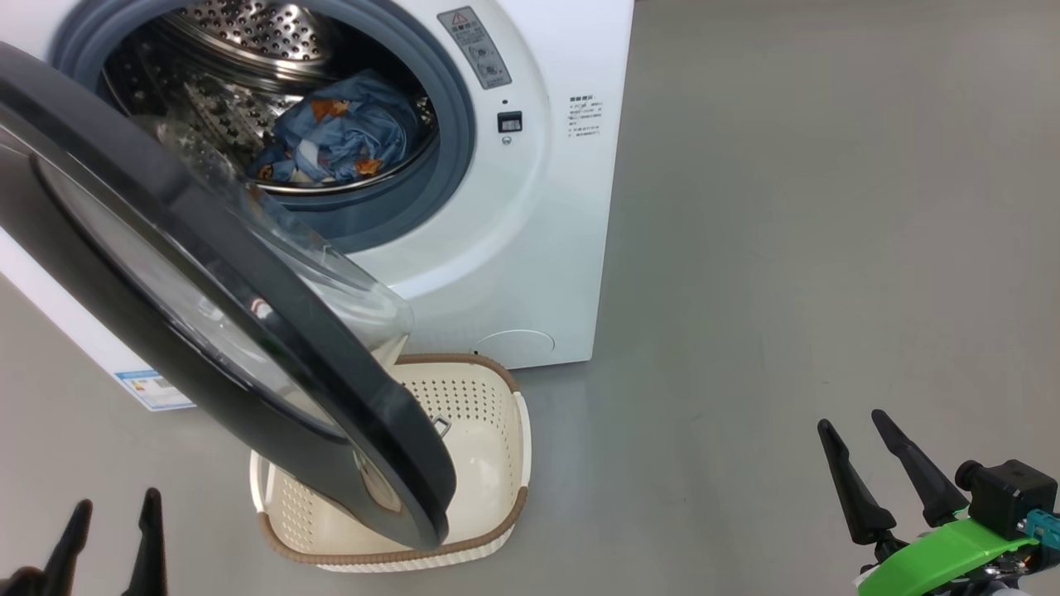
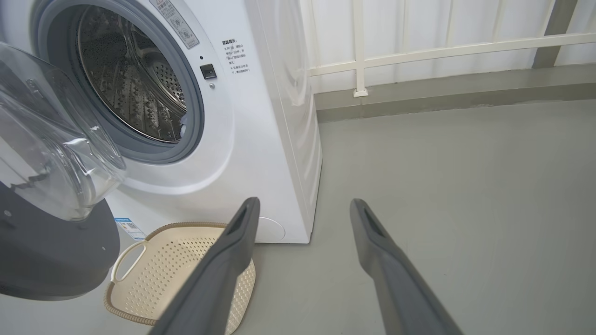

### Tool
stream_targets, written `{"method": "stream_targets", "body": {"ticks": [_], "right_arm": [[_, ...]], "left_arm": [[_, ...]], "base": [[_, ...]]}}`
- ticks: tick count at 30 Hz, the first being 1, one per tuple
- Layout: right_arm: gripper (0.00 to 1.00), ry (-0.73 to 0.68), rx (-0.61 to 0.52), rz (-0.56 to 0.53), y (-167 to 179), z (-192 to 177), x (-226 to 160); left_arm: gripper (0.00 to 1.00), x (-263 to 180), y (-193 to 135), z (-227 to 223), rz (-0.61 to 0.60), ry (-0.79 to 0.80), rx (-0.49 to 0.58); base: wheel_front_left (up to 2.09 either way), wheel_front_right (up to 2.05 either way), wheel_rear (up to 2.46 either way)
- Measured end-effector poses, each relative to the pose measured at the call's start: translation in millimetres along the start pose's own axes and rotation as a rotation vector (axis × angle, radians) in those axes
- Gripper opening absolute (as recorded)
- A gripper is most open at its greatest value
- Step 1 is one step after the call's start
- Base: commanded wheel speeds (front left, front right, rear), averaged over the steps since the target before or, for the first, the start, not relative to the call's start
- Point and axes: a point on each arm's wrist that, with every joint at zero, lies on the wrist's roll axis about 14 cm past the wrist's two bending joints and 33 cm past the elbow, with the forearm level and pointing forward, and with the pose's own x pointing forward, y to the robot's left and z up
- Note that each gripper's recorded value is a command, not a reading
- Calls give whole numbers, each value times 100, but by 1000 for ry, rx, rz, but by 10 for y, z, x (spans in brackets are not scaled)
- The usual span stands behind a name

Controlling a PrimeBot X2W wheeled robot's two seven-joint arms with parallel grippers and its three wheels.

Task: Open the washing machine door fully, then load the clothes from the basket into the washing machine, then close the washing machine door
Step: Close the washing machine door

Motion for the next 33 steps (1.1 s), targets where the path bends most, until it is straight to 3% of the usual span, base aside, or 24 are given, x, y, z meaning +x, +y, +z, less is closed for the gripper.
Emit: {"method": "stream_targets", "body": {"ticks": [17, 18, 19, 21, 28, 33], "right_arm": [[100, 1, -3, 18, 66, -14, 44], [76, 1, -1, 21, 79, -13, 51], [45, 1, 0, 25, 95, -15, 59], [0, 2, 5, 39, 151, -24, 77], [0, -59, 20, 133, 487, 158, 232], [0, -232, 58, 279, 1003, 740, 442]], "left_arm": [[100, -114, 48, -108, 37, 25, 20], [100, -122, 54, -104, 40, 23, 20], [100, -130, 59, -102, 42, 22, 20], [100, -150, 69, -97, 46, 21, 19], [100, -237, 112, -48, 71, 0, 10], [100, -344, 162, 66, 101, -43, 11]], "base": [[0, 0, 0], [0, 0, 0], [0, 0, 0], [0, 0, 0], [0, 0, 0], [0, 0, 0]]}}
